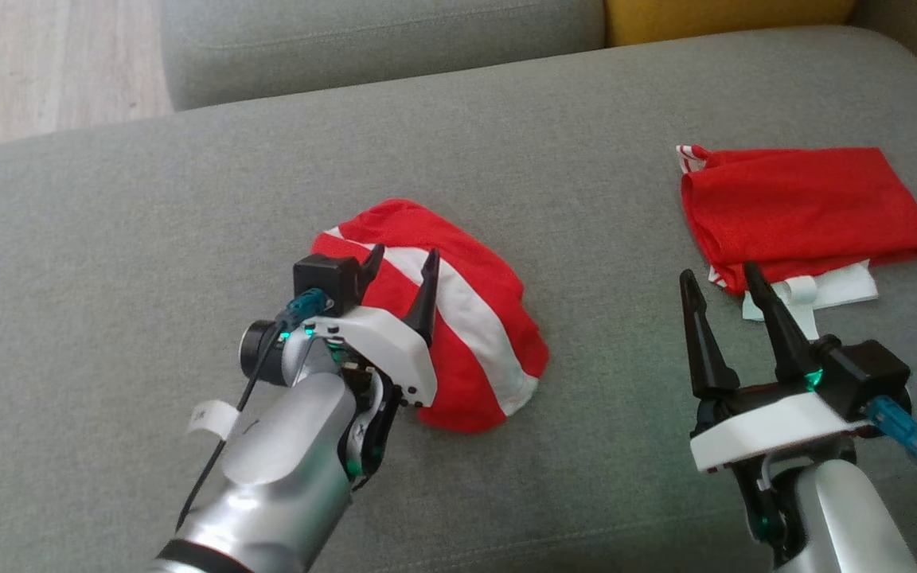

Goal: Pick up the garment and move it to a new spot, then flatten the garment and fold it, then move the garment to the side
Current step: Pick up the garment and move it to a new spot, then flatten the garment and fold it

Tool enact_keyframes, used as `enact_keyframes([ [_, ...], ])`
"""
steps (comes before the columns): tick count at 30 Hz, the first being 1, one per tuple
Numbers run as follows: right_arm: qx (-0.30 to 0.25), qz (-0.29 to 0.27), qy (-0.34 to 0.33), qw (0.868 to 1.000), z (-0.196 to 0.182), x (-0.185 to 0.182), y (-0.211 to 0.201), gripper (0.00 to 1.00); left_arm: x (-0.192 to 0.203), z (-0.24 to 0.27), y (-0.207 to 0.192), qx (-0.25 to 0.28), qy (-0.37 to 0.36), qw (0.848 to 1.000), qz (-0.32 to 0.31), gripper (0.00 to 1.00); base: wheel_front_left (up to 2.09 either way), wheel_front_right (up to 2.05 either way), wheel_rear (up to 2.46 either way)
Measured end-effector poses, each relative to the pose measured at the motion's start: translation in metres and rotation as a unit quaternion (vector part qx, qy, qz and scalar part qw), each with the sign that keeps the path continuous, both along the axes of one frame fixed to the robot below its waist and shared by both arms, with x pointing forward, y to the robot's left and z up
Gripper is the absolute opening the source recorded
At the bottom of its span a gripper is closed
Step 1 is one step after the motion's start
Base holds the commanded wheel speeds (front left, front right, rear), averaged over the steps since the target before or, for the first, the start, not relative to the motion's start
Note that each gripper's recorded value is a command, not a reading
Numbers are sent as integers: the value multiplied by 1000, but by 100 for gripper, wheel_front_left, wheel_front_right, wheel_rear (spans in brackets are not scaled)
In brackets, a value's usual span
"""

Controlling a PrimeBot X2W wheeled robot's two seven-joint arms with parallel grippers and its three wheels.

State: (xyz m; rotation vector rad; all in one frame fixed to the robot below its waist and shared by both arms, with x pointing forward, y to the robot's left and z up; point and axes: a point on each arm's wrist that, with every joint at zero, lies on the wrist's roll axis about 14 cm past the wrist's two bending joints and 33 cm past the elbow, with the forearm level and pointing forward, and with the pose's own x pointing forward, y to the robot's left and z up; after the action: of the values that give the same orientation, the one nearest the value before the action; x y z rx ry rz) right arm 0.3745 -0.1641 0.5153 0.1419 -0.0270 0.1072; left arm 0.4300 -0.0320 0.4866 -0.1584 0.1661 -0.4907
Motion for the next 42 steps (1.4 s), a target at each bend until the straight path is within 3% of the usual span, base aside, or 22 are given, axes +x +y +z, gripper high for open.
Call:
enact_keyframes([
  [11,2,32,5,999,-3,10,22,100,12,35,62,16,-74,995,58,100,0,0,0],
  [19,2,80,30,996,-21,9,54,100,-26,32,144,62,-109,984,124,100,0,0,0],
  [25,8,100,39,994,-28,6,69,100,-67,11,184,50,-81,977,192,100,0,0,0],
  [33,7,124,67,990,-46,-1,84,100,-76,7,191,45,-78,974,206,100,0,0,0],
  [38,-20,167,161,972,-93,-23,106,100,-76,1,192,43,-69,975,208,100,0,0,0],
  [42,-35,180,198,963,-115,-29,110,100,-76,-6,196,41,-57,974,216,100,0,0,0],
])
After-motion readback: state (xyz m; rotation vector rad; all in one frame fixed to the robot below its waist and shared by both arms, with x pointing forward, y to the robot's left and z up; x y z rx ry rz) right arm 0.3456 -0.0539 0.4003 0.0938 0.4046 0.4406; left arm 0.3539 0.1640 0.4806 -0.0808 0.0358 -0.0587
